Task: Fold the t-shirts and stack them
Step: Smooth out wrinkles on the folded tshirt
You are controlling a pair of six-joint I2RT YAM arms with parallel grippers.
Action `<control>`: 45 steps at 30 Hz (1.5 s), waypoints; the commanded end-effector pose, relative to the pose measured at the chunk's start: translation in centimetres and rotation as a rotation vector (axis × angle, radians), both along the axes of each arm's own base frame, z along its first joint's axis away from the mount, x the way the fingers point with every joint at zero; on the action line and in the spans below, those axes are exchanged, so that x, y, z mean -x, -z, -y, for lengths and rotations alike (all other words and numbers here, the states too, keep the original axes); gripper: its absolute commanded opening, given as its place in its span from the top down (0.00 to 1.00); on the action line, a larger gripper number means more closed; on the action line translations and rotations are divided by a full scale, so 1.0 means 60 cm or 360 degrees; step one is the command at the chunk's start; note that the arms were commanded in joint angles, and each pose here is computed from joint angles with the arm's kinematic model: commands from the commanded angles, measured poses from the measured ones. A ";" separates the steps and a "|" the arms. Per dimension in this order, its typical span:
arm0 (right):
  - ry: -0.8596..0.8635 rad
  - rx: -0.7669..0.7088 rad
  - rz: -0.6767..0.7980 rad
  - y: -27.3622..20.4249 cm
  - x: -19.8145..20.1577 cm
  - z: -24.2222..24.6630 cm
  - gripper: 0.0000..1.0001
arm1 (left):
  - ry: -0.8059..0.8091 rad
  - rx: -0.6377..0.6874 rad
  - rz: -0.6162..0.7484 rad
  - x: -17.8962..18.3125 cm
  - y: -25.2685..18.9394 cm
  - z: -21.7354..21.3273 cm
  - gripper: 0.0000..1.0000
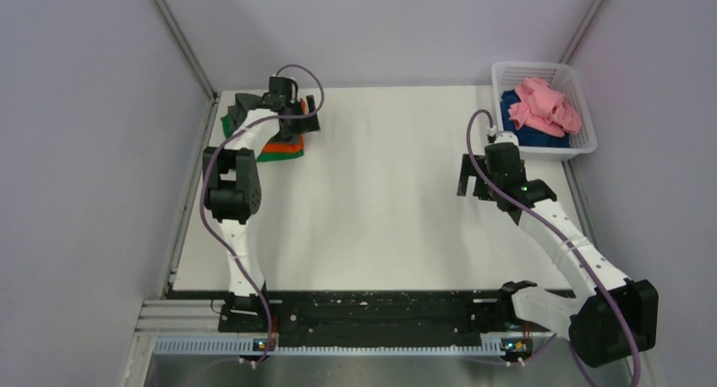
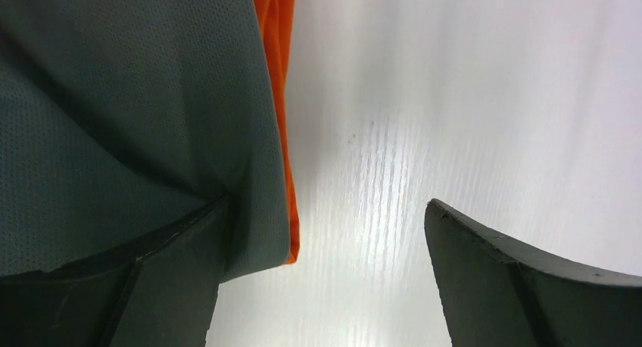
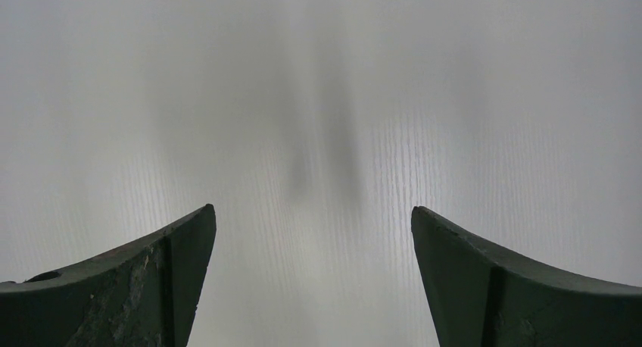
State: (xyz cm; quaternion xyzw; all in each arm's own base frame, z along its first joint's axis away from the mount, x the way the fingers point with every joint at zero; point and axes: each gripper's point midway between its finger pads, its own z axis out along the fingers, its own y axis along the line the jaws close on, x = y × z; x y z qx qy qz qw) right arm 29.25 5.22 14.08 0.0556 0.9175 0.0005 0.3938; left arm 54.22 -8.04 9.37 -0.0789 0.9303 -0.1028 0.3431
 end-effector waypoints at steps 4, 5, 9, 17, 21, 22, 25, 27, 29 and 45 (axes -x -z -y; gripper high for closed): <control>0.0029 -0.0035 0.0077 -0.019 -0.015 0.000 0.01 | -0.0107 -0.0106 0.0121 0.032 -0.069 -0.012 0.01; 0.0026 -0.0039 0.0078 -0.021 -0.016 -0.002 0.01 | -0.0152 -0.0135 0.0166 0.032 -0.088 -0.022 0.01; 0.0021 -0.0053 0.0093 -0.025 -0.023 -0.006 0.01 | -0.0395 -0.0300 0.0371 0.017 -0.150 -0.078 0.01; 0.0015 -0.0068 0.0054 -0.015 -0.031 -0.013 0.01 | -0.0571 -0.0510 0.0499 -0.078 -0.183 -0.149 0.01; 0.0031 -0.0061 0.0020 -0.008 -0.031 -0.011 0.01 | -0.0576 -0.0512 0.0440 -0.120 -0.141 -0.177 0.01; 0.0039 -0.0056 0.0015 -0.007 -0.031 -0.010 0.01 | -0.0578 -0.0505 0.0423 -0.126 -0.130 -0.186 0.01; 0.0060 -0.0040 -0.0002 -0.003 -0.031 -0.007 0.01 | -0.0580 -0.0489 0.0379 -0.141 -0.091 -0.209 0.01; 0.0073 -0.0037 -0.0019 0.002 -0.031 -0.006 0.01 | -0.0590 -0.0476 0.0377 -0.150 -0.072 -0.234 0.01; 0.0076 -0.0036 -0.0043 0.009 -0.032 -0.006 0.01 | -0.0615 -0.0469 0.0377 -0.161 -0.056 -0.257 0.01; 0.0064 -0.0076 -0.0097 0.020 -0.049 -0.022 0.01 | -0.0519 -0.0403 0.0635 -0.238 -0.101 -0.269 0.01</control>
